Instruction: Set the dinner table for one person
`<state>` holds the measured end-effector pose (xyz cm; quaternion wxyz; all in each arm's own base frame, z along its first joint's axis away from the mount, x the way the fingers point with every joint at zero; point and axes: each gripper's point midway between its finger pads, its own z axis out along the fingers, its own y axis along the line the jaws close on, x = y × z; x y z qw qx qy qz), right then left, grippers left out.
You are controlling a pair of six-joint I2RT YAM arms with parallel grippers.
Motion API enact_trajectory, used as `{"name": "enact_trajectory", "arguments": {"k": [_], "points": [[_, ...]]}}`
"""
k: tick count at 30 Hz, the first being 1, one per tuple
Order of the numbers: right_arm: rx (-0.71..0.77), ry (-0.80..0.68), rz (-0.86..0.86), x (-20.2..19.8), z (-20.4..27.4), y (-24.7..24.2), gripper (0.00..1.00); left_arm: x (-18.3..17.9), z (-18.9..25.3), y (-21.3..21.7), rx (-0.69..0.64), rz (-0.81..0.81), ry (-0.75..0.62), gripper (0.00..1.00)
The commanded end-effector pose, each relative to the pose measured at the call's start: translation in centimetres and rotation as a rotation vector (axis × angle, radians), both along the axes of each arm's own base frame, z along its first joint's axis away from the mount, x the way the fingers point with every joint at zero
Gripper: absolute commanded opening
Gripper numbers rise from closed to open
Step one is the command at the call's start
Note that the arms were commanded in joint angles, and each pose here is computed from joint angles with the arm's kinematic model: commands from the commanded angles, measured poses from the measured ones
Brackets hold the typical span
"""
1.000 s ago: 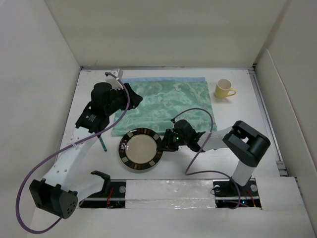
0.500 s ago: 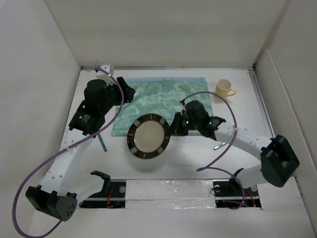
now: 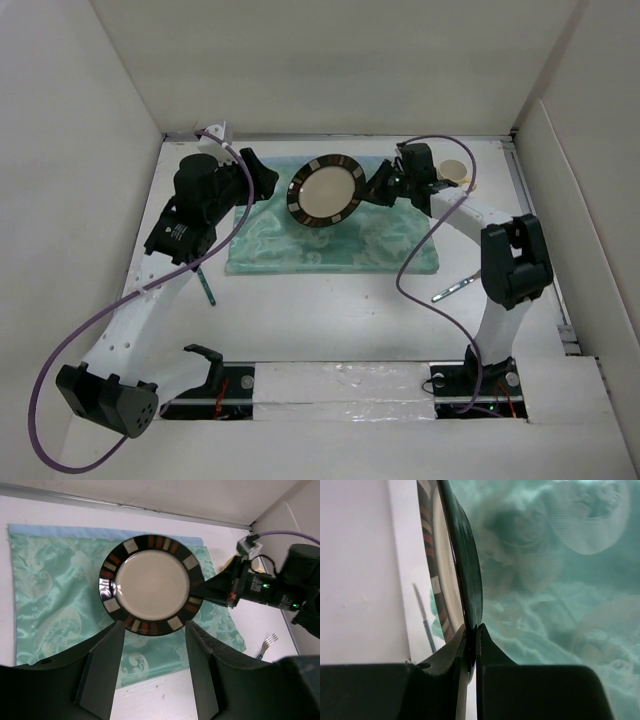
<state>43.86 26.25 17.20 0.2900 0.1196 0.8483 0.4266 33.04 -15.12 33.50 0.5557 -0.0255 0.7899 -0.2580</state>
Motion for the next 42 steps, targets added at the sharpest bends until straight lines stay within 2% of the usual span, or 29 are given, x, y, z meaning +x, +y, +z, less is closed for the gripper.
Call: {"name": "enact_trajectory", "arguments": {"k": [1, 3, 9, 12, 13, 16, 20, 23, 24, 29, 30, 31, 32, 33, 34, 37, 42], "points": [[0.166, -0.147, 0.094, 1.5, 6.6, 2.4, 0.00, 0.4, 1.7, -0.3, -0.025, -0.010, -0.060, 0.48], [0.194, -0.127, 0.088, 1.7, 6.1, 2.7, 0.00, 0.3, 1.6, -0.3, -0.030, -0.012, -0.066, 0.48], [0.163, 0.004, 0.017, 1.9, -0.1, 1.7, 0.00, 0.4, 0.4, -0.4, -0.023, -0.017, -0.044, 0.48], [0.091, 0.077, 0.016, 0.6, -3.5, 1.3, 0.15, 0.3, -0.2, -0.4, -0.023, -0.018, -0.033, 0.48], [0.072, 0.091, 0.021, 0.0, -4.2, 1.5, 0.24, 0.3, -0.2, -0.5, -0.025, -0.020, -0.033, 0.48], [0.018, 0.148, 0.016, -1.5, -6.9, 1.0, 0.38, 0.5, -0.5, -0.6, -0.027, -0.022, -0.027, 0.48], [-0.074, 0.191, -0.015, -2.4, -9.0, -0.4, 0.49, 0.7, -0.5, -1.0, -0.035, -0.034, -0.022, 0.48], [-0.183, 0.217, -0.027, -3.0, -9.4, -1.9, 0.52, 0.9, -0.4, -1.2, -0.039, -0.037, -0.024, 0.48], [-0.263, 0.170, -0.047, -2.9, -7.9, -3.3, 0.57, 1.0, -0.4, -1.2, -0.038, -0.037, -0.024, 0.48], [-0.354, 0.111, -0.064, -3.4, -5.2, -6.6, 0.58, 1.0, -0.3, -1.0, -0.033, -0.031, -0.028, 0.48], [-0.370, 0.114, -0.074, -3.7, -4.5, -7.5, 0.56, 1.0, -0.4, -1.0, -0.029, -0.030, -0.028, 0.48], [-0.382, 0.077, -0.100, -3.4, -2.9, -8.4, 0.45, 1.1, -0.4, -1.0, -0.027, -0.029, -0.029, 0.47], [-0.402, 0.060, -0.139, -3.0, -2.0, -10.3, 0.28, 1.1, -0.5, -1.0, -0.022, -0.030, -0.028, 0.45], [-0.415, 0.035, -0.184, -2.4, -1.0, -11.6, 0.04, 1.1, -0.7, -1.0, -0.018, -0.034, -0.027, 0.42], [-0.427, -0.018, -0.246, -1.4, 1.2, -13.2, 0.00, 1.1, -0.8, -1.1, -0.016, -0.037, -0.024, 0.29], [-0.468, -0.104, -0.415, 1.5, 5.2, -18.7, 0.00, 1.3, -1.5, -1.2, -0.007, -0.044, -0.008, 0.00], [-0.587, -0.047, -0.648, 5.0, 5.9, -26.6, 0.00, 1.4, -1.9, -0.8, 0.004, -0.021, -0.007, 0.00]]}}
